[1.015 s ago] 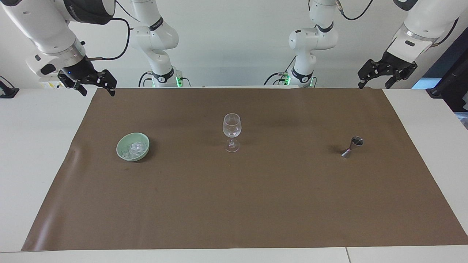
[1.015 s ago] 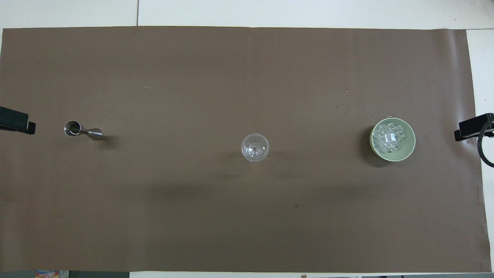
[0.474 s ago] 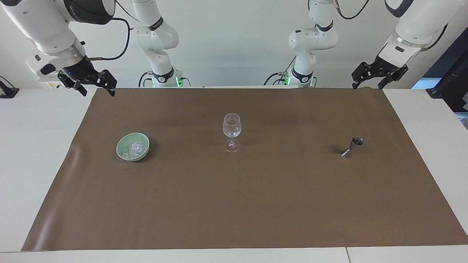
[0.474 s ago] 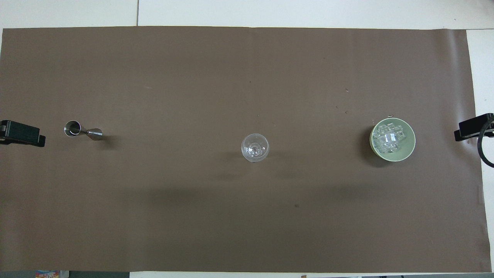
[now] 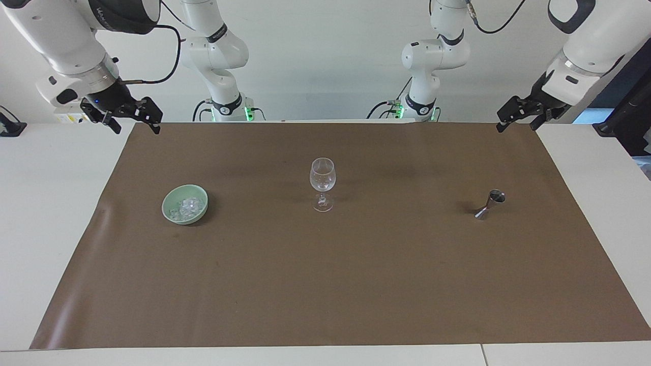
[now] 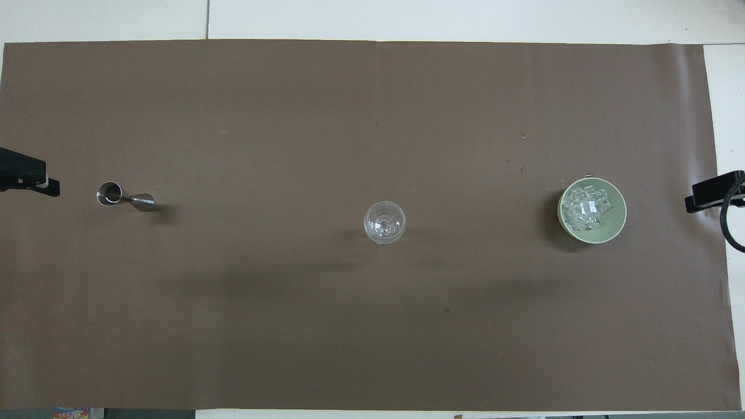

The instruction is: Pour wine and add ice with both arms

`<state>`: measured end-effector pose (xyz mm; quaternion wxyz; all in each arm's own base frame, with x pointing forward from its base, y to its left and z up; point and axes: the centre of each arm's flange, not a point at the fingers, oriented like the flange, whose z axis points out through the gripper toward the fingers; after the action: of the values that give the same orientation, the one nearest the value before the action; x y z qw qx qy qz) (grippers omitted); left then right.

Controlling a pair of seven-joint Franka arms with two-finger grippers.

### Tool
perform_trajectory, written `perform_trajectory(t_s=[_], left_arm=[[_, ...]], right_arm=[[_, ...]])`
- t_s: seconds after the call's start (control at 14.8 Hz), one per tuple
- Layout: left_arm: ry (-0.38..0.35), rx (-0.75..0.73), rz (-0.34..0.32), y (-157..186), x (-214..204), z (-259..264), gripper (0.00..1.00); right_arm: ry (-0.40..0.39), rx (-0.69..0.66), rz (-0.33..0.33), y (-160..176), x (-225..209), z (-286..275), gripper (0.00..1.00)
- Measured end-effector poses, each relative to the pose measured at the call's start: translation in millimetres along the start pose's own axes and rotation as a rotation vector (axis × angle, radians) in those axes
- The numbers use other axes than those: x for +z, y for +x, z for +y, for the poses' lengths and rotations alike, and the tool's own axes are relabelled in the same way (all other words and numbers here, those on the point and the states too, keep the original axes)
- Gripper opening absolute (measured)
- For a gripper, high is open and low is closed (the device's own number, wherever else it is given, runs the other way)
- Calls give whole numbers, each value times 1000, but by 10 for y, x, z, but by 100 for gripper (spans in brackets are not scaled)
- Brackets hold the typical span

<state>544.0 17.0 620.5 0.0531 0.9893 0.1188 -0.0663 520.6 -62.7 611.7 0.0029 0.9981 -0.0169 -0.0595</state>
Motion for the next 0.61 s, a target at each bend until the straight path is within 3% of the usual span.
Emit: perform_trajectory(t_s=[0.27,0.61], left_arm=[[-153,-468,-66,186,63,-202,100],[-294,-837,-225,521,378,-684,100]], right_arm=[[0,0,0,0,0,0,100],[0,0,0,0,0,0,100]])
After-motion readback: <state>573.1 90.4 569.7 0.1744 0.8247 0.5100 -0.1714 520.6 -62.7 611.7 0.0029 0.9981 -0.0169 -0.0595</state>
